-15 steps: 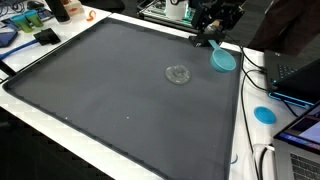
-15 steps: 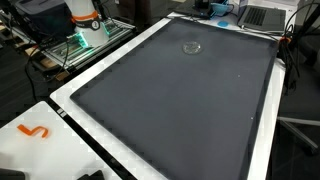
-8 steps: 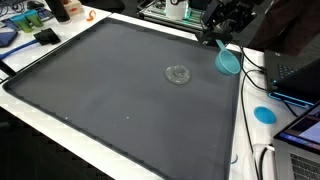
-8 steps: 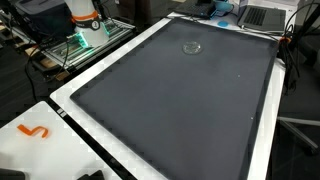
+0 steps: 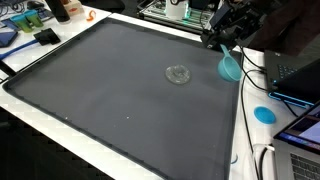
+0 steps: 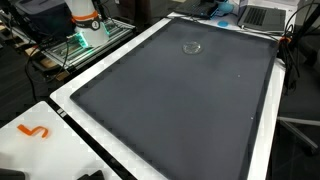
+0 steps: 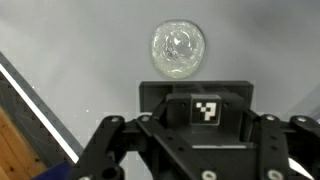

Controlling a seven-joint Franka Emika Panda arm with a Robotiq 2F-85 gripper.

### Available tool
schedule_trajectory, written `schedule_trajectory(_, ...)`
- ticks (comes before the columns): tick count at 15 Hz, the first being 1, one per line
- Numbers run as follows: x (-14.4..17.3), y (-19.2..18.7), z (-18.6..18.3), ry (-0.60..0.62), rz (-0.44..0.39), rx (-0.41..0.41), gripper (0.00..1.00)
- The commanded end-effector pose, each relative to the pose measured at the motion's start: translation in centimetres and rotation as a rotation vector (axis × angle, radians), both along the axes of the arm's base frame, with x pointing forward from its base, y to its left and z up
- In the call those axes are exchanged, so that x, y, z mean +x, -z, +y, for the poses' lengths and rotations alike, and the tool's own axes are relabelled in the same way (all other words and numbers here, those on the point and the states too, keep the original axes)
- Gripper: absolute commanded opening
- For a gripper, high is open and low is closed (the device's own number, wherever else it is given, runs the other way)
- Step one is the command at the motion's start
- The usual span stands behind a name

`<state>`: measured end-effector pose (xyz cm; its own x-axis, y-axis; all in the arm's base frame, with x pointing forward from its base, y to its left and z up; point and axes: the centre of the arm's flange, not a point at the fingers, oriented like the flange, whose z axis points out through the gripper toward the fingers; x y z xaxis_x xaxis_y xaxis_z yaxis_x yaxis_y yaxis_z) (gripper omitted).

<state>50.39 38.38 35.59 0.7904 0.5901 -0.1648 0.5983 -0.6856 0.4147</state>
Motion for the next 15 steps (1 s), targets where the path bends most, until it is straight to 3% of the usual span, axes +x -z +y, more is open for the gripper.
schedule_trajectory(1,0.9,0.3,1.0,0.039,-0.018,-0.019,0.31)
schedule_trajectory(15,4.8,0.2,-1.4,0.133,-0.023,0.072,0.31)
